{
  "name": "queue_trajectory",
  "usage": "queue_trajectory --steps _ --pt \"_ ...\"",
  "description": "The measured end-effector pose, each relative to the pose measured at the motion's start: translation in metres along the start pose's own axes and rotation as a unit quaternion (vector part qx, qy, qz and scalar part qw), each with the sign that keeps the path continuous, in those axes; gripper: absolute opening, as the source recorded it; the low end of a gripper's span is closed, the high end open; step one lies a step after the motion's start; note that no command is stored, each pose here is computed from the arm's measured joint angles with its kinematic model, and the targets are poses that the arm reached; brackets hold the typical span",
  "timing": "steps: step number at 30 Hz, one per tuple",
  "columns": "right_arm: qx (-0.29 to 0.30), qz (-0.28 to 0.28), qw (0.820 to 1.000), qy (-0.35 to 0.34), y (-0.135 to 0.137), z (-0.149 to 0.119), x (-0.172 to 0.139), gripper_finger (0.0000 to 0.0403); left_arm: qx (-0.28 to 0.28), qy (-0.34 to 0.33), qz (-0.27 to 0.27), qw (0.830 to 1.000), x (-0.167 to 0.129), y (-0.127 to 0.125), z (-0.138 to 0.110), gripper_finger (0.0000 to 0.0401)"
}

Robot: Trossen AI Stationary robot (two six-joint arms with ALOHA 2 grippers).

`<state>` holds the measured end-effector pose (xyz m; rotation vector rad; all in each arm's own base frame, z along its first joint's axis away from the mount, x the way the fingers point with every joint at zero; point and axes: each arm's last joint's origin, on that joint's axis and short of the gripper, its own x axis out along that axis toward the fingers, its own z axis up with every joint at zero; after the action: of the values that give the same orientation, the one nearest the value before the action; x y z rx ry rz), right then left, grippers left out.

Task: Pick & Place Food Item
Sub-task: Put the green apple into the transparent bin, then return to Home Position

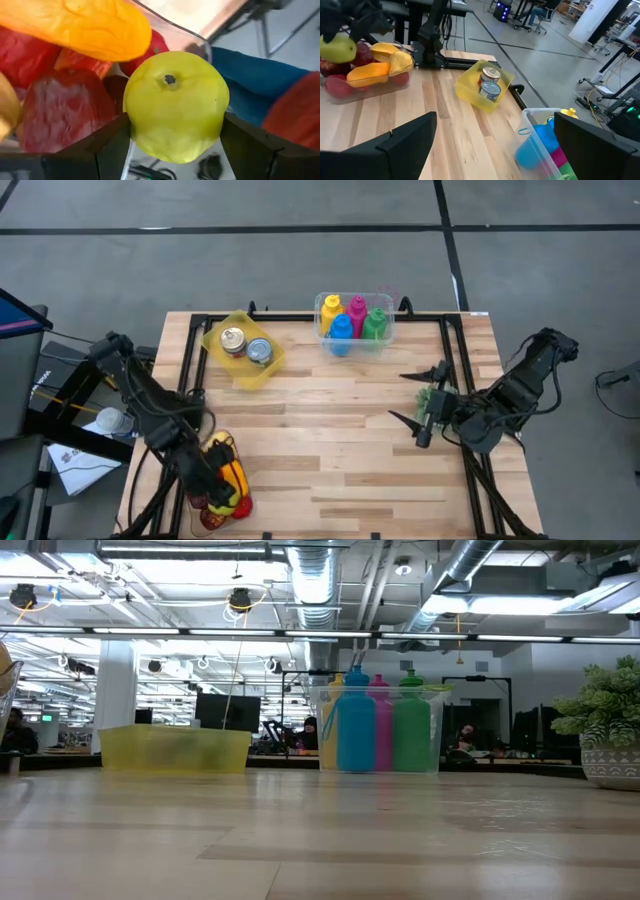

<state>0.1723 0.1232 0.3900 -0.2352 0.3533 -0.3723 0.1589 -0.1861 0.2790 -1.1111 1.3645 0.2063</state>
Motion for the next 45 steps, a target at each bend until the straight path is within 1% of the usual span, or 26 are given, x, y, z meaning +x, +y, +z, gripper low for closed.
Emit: queue_trajectory --steps 5,8,12,17,22,24,27,31,35,38,40,42,45 --pt "0.003 -0.004 1.0 0.002 -0.001 0.0 0.002 0.039 0.011 -0.002 0.044 0.999 0.027 -0.003 0.002 0.0269" --pt "0.003 -0.004 1.0 0.002 -0.001 0.0 0.002 0.039 0.009 0.001 0.057 0.998 0.035 -0.003 0.002 0.0269" --pt "0.003 -0.004 1.0 0.002 -0.001 0.0 0.002 0.039 0.006 0.003 0.056 0.998 0.034 -0.003 0.004 0.0269" --pt "0.003 -0.004 1.0 0.002 -0.001 0.0 0.002 0.039 -0.012 0.002 0.047 0.999 0.03 -0.003 0.004 0.027" --pt "0.003 -0.002 1.0 0.003 -0.001 0.0 0.002 0.039 -0.011 0.009 0.023 1.0 0.03 -0.008 0.003 0.0278" --pt "0.003 0.001 1.0 0.003 -0.001 0.0 0.001 0.039 -0.001 0.01 0.02 1.0 0.03 -0.008 0.002 0.0283" --pt "0.003 0.009 1.0 0.005 0.0 0.0 0.001 0.039 0.016 0.012 0.021 1.0 0.03 -0.008 0.002 0.0294" --pt "0.003 0.01 1.0 0.006 0.0 0.0 0.001 0.039 0.032 0.013 0.021 0.999 0.03 -0.008 0.002 0.0326" --pt "0.003 0.01 1.0 0.006 0.0 0.0 0.001 0.039 0.032 0.023 0.023 0.999 0.03 -0.008 0.002 0.036" --pt "0.004 0.01 1.0 0.006 0.0 0.0 0.001 0.039 0.027 0.025 0.023 0.999 0.029 -0.009 0.004 0.0376" --pt "0.007 0.011 1.0 0.004 0.0 0.001 0.001 0.039 0.018 0.025 0.013 0.999 0.025 -0.01 0.009 0.0382" --pt "0.007 0.014 1.0 -0.005 0.0 0.004 0.001 0.039 0.017 0.024 -0.03 0.999 0.012 -0.014 0.012 0.0387" --pt "0.005 0.02 1.0 -0.021 -0.01 0.016 -0.008 0.039 0.011 0.007 -0.098 0.995 -0.019 -0.014 0.019 0.0389"
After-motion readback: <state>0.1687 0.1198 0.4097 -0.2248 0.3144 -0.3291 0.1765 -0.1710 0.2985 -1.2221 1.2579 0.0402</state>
